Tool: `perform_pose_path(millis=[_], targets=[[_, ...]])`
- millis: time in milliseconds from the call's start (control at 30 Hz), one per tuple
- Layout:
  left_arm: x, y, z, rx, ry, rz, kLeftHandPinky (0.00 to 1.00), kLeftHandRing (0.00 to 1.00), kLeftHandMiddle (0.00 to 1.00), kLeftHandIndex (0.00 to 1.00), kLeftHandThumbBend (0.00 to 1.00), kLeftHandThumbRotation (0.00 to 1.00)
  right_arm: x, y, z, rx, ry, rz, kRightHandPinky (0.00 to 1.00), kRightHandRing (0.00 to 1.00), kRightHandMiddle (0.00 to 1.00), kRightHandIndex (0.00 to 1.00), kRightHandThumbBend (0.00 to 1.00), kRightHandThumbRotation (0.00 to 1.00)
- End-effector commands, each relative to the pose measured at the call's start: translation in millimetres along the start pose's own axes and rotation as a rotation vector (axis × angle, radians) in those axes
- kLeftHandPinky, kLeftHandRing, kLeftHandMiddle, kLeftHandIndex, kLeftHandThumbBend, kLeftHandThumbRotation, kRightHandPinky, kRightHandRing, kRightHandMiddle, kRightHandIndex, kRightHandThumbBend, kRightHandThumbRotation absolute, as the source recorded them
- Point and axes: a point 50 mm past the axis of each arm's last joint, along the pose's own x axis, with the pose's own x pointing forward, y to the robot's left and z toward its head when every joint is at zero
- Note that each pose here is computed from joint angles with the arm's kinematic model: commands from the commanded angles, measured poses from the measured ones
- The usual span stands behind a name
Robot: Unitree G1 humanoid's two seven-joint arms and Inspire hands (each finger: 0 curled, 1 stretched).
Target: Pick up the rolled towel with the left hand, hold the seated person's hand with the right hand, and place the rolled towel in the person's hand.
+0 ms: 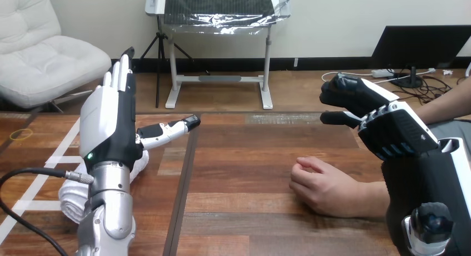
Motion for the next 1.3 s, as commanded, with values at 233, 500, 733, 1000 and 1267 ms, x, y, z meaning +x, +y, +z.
perform_pose_path(millis=[233,500,733,1000,1267], targets=[[19.1,8.5,16.4,0.067,-0.023,0.077,1.00,1.00,1.00,1.00,1.00,0.41,8.3,-2.6,4.0,0.004,-0.061,0.004,0.71,0.79,0.80,0.78,0.94,1.00],[19.9,8.5,14.4,0.093,0.012,0.086,1.00,1.00,1.00,1.00,0.99,0.41,7.9,-2.9,4.9,0.008,-0.058,0.003,0.71,0.80,0.80,0.78,0.95,1.00],[21.1,8.6,11.9,0.123,0.041,0.102,1.00,1.00,1.00,1.00,0.99,0.41,7.8,-3.7,5.8,0.008,-0.057,0.005,0.71,0.80,0.80,0.79,0.95,1.00],[23.4,7.7,8.9,0.149,0.052,0.104,1.00,0.98,0.99,0.99,0.98,0.39,7.7,-4.5,6.2,-0.003,-0.055,0.004,0.71,0.80,0.80,0.79,0.94,1.00],[29.0,4.7,2.4,0.219,0.054,0.078,1.00,0.96,0.97,0.98,0.99,0.39,7.4,-4.8,5.8,-0.001,-0.055,0.007,0.71,0.80,0.81,0.79,0.94,1.00]])
